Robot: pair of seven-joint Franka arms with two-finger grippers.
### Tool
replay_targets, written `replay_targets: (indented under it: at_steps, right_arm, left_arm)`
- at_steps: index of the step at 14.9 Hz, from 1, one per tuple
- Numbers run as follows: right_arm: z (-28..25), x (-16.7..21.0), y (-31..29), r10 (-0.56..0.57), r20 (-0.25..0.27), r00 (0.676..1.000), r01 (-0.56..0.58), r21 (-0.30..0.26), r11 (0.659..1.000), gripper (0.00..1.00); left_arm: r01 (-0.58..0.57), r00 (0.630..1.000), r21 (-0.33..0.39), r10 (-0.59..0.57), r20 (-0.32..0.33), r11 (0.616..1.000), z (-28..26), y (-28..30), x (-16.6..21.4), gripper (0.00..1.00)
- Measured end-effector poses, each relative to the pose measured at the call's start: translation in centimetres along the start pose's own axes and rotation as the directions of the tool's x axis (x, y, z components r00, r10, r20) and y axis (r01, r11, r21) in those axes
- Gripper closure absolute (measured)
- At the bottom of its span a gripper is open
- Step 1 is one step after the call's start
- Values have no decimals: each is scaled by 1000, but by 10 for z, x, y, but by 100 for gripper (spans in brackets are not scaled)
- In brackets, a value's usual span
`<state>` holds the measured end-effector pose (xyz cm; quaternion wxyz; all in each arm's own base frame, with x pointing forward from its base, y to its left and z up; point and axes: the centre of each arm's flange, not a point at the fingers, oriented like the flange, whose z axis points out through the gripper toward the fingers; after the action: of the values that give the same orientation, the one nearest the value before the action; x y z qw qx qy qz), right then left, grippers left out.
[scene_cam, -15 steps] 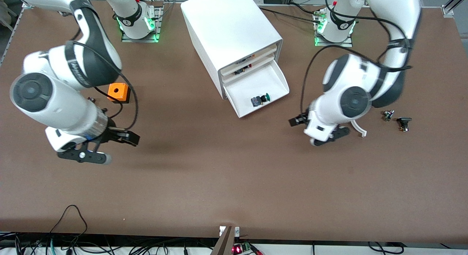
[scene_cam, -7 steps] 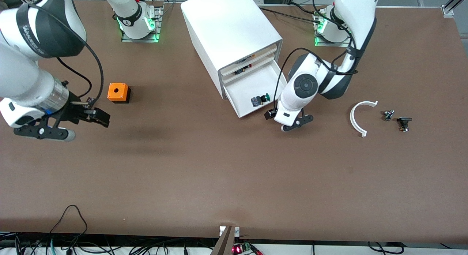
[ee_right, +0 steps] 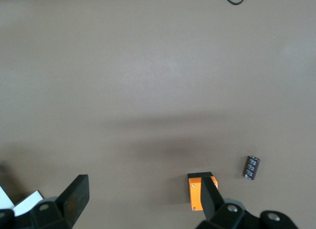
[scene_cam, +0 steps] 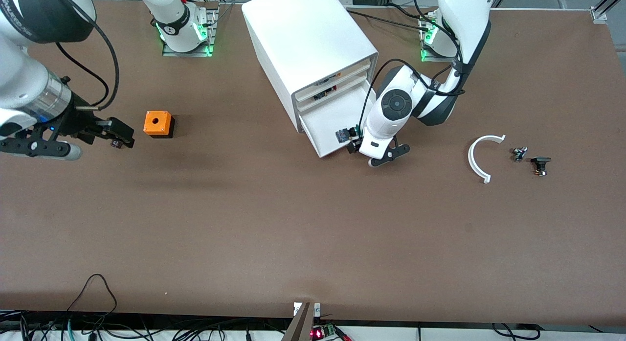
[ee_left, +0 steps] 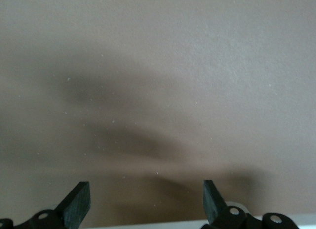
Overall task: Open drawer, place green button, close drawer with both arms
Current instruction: 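Push the open drawer shut with the left gripper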
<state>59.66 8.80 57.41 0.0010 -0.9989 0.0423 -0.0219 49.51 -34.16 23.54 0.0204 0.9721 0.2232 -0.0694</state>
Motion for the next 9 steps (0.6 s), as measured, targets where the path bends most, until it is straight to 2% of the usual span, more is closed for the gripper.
replay_targets:
  at_steps: [4, 9]
  right_arm:
    - [-23, -23, 5, -26, -26, 999, 25, -13, 1000, 0]
    - [-40, -39, 13, -15, -29, 999, 15, -19, 1000, 0]
  left_arm:
    - [-33, 999, 12, 33, 26, 999, 10, 7, -28, 0]
    - [-66, 995, 32, 64, 72, 997, 23, 7, -66, 0]
